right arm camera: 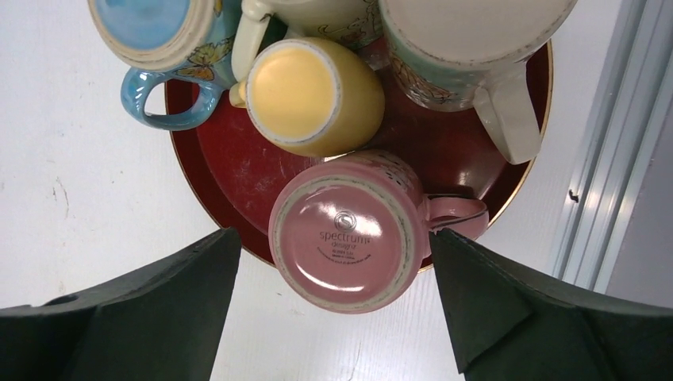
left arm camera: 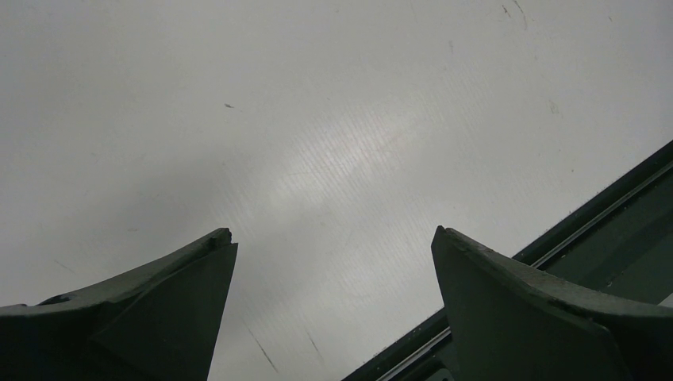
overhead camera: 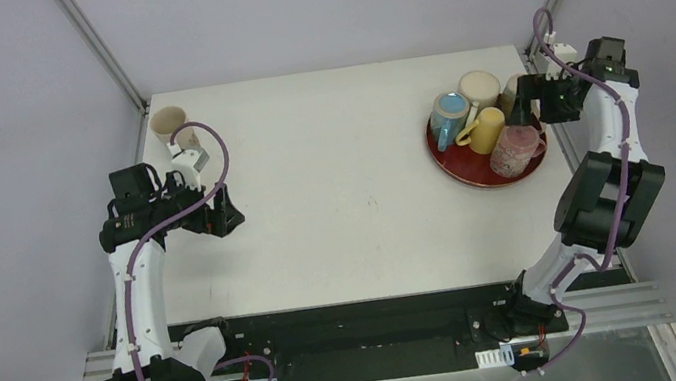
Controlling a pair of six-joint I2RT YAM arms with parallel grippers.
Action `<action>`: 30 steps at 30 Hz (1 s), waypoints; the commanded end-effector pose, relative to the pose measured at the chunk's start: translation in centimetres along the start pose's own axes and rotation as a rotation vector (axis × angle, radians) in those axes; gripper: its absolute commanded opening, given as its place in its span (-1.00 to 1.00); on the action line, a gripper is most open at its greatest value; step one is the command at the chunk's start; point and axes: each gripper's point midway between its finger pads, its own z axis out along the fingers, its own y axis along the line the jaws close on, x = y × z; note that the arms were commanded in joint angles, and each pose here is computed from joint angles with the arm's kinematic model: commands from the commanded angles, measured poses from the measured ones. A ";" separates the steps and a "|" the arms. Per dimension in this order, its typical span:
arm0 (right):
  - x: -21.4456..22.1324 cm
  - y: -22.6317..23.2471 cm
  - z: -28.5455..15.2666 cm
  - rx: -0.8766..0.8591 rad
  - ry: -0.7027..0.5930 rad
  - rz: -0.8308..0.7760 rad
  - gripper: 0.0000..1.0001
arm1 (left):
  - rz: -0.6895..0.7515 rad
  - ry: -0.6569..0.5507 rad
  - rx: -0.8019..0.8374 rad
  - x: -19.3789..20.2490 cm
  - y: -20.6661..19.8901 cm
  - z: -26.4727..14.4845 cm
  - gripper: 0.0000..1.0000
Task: Turn the mug right side up
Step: Turn over the cup on the tray.
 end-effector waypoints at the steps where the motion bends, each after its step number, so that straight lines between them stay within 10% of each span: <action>1: -1.2 -0.4 0.4 -0.006 -0.010 0.058 0.98 | 0.020 -0.013 0.031 0.1 -0.7 -0.1 0.98; 30: 2.3 2.2 1.0 -0.096 0.109 0.130 0.92 | 0.015 -0.022 0.033 -0.2 -0.8 -0.2 0.98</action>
